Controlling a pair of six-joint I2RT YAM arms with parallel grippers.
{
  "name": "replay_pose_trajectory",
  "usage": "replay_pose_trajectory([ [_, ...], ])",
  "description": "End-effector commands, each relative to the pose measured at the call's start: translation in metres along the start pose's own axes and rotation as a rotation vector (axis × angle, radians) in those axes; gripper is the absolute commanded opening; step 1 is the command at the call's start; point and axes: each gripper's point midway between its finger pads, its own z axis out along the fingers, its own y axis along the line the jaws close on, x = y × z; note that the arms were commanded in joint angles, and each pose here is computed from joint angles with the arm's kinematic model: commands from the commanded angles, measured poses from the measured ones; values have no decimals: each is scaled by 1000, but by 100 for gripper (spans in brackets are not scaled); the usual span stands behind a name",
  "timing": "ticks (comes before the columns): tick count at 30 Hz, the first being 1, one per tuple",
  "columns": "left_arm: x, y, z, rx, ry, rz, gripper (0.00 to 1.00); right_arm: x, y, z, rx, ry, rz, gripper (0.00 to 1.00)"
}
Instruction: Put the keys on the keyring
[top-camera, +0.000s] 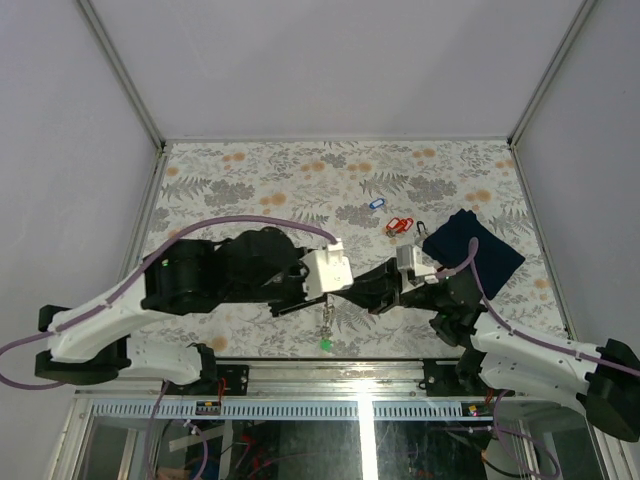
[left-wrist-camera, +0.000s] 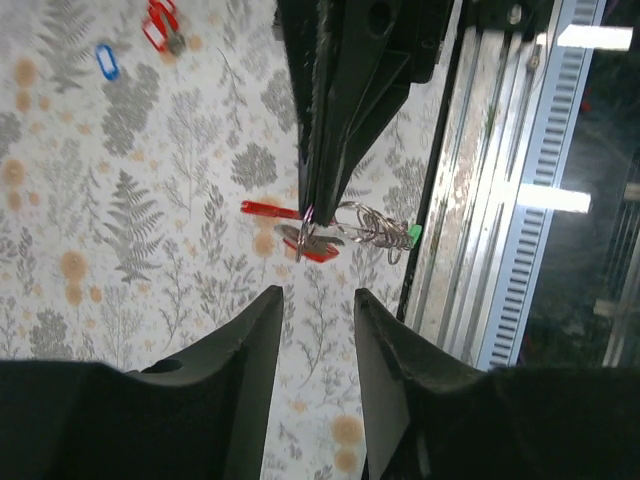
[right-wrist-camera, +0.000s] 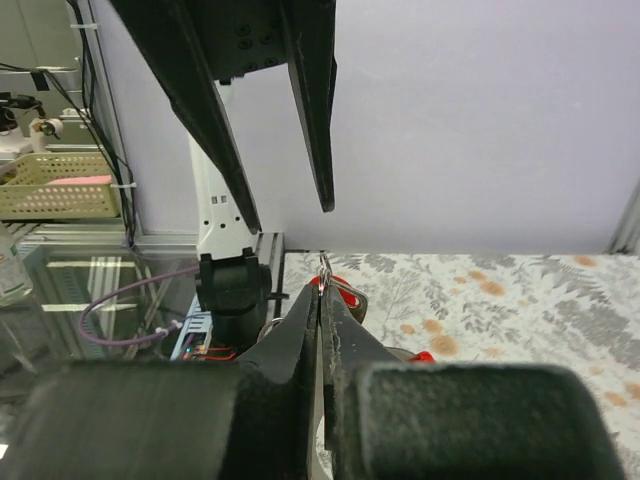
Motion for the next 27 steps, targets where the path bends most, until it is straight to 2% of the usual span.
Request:
replay_pose_trajectory([
  [1, -41, 14, -15, -89, -264, -13, 34, -45, -2, 6, 14, -46, -136, 0],
  [7, -60, 33, -35, -220, -545, -82, 35, -66, -1, 8, 22, -71, -168, 0],
  [11, -66, 32, -46, -229, -682, -116, 37, -79, -2, 10, 34, -99, -176, 0],
  [18, -66, 17, -30, -146, -681, -112, 38, -89, -1, 11, 35, -139, -169, 0],
  [27, -57, 16, -18, -147, -646, -131, 38, -100, 3, 8, 37, -176, -176, 0],
])
